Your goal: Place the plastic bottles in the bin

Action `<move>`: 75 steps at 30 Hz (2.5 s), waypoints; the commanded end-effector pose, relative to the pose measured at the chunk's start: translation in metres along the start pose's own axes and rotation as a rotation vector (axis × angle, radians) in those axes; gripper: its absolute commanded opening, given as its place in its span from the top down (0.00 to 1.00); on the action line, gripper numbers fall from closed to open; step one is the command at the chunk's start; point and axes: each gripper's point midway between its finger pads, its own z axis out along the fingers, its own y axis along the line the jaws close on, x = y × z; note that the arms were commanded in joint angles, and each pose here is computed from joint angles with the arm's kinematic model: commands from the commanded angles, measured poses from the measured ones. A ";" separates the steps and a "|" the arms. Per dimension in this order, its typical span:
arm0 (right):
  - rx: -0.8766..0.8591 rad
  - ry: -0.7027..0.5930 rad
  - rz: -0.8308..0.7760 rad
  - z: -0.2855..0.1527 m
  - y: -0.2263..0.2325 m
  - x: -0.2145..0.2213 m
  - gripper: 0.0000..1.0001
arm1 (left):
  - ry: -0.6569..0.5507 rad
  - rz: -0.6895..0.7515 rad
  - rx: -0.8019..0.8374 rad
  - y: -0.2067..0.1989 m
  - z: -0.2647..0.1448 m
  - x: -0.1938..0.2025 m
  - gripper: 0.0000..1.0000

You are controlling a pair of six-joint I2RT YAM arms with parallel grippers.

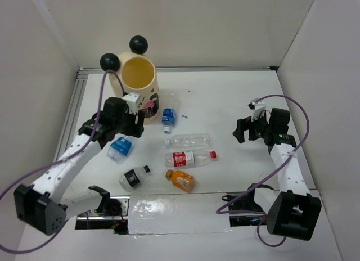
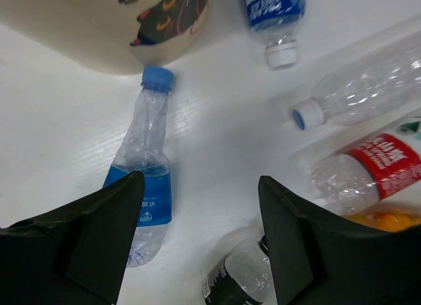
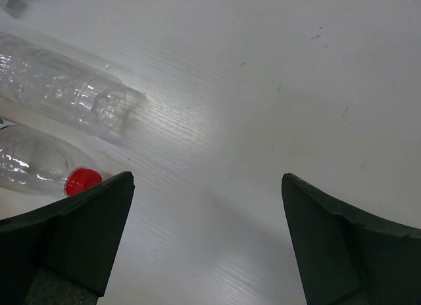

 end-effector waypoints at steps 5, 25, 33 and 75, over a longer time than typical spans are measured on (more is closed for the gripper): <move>-0.014 -0.021 -0.022 0.001 -0.001 -0.009 0.00 | 0.200 0.119 -0.195 0.029 0.047 0.047 0.16; -0.032 -0.019 -0.029 0.000 -0.001 -0.004 0.00 | 0.235 0.254 -0.336 0.067 0.124 0.089 0.57; -0.047 -0.022 -0.039 -0.001 0.002 -0.001 0.00 | 0.122 0.300 -0.155 -0.001 0.068 0.052 1.00; -0.278 -0.068 -0.127 -0.002 0.039 -0.001 0.13 | -1.030 0.326 -0.353 0.018 -0.014 -0.311 0.54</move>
